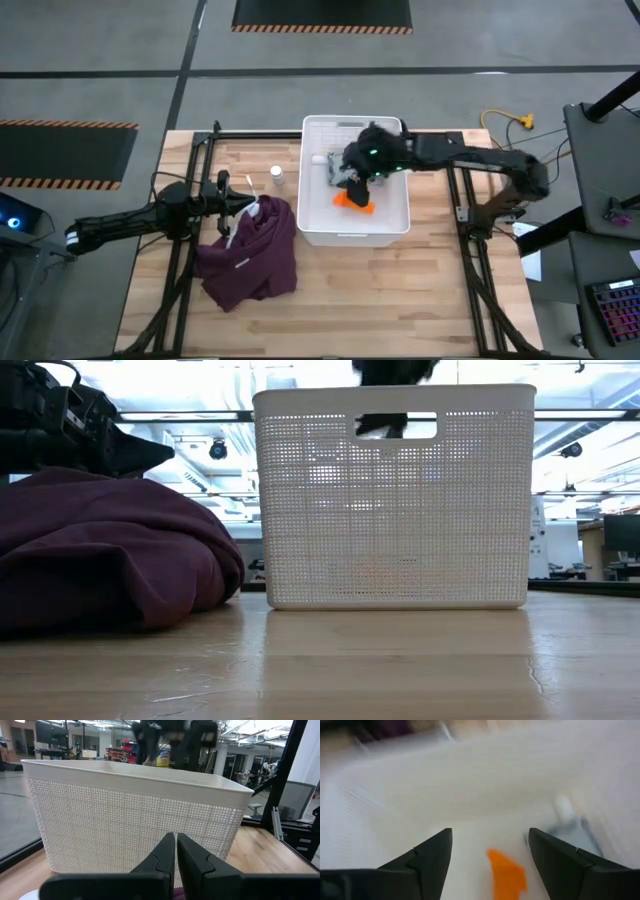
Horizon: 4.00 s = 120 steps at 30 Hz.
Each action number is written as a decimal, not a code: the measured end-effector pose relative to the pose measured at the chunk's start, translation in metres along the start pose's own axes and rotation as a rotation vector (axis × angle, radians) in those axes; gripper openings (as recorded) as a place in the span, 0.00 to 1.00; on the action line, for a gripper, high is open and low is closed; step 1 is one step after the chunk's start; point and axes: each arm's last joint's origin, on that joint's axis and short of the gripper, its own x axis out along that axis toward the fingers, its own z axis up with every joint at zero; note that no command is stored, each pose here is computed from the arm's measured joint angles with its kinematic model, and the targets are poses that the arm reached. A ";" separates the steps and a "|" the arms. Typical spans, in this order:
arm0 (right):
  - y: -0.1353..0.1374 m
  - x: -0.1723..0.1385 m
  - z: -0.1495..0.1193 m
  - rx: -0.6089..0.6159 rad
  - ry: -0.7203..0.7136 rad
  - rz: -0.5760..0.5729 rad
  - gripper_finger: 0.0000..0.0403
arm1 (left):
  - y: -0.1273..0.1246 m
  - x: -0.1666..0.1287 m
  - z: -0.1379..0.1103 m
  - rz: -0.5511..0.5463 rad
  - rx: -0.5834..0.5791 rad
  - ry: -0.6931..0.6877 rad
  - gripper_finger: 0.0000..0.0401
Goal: Pick & place medical supplies in basket/bin
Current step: Put the white pill bottle into the white bin
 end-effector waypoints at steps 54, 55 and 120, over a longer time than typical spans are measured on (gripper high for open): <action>0.001 -0.074 -0.246 0.205 -1.068 0.389 0.12 | -0.001 0.021 0.106 0.246 -0.124 -0.215 0.49; 0.001 -0.075 -0.246 0.210 -1.069 0.393 0.12 | 0.002 0.027 0.109 0.298 -0.124 -0.149 0.49; 0.001 -0.075 -0.246 0.214 -1.065 0.398 0.12 | 0.096 0.123 0.021 0.537 -0.193 0.815 0.71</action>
